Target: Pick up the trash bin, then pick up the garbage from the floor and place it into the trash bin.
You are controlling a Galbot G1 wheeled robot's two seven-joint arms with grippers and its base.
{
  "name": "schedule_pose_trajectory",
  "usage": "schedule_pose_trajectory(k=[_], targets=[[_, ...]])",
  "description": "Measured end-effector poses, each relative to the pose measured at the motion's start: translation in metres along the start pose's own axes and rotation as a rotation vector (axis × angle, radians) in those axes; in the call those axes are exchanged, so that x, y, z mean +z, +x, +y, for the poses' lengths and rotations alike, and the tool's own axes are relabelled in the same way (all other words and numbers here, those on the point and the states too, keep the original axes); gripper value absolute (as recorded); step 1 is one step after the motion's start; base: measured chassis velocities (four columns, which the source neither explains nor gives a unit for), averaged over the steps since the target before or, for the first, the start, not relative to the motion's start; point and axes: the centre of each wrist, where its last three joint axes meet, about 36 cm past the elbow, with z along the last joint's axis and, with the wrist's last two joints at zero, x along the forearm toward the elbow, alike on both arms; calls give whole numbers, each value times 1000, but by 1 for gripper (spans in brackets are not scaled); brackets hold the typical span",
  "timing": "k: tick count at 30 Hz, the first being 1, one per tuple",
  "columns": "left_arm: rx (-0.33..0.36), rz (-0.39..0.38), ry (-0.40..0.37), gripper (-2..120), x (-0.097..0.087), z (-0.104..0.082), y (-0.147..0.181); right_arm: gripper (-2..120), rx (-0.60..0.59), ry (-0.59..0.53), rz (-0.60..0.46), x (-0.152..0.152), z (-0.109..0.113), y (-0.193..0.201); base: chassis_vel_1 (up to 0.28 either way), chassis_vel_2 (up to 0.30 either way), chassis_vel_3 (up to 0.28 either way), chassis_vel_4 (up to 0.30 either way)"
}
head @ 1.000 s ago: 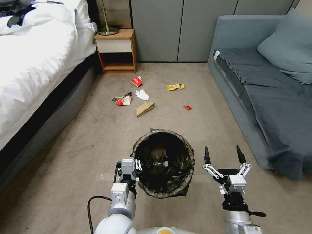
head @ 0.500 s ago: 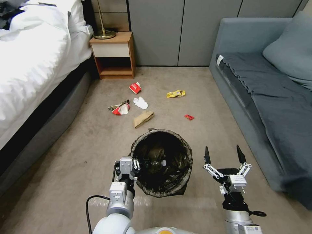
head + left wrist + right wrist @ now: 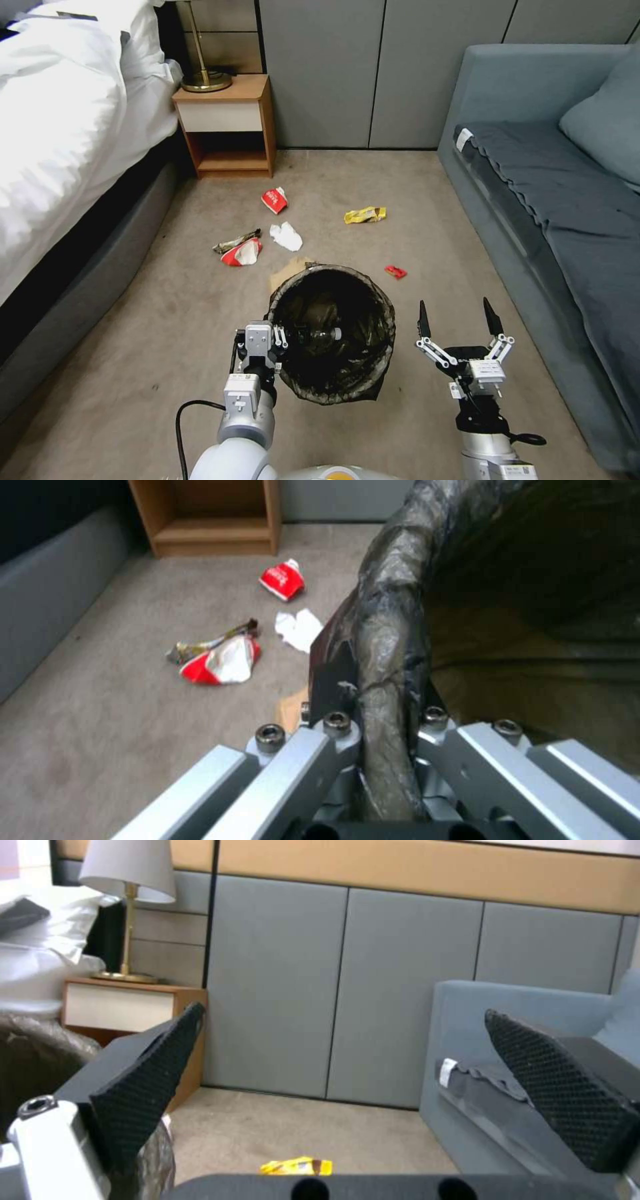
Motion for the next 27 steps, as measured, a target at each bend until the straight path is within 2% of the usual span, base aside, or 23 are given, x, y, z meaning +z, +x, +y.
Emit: schedule_pose_trajectory(k=[15, 18, 27], targets=[[-2, -2, 2, 0, -1, 0, -1, 100, -16, -19, -14, 0, 1, -1, -236, 234, 234, -236], [-2, -2, 2, 0, -1, 0, -1, 100, -24, -22, -26, 0, 2, -1, -132, 139, 102, -92], [-2, 0, 3, 0, 0, 0, 0, 100, -29, -25, -42, 0, 2, -1, 23, -15, -26, 15]])
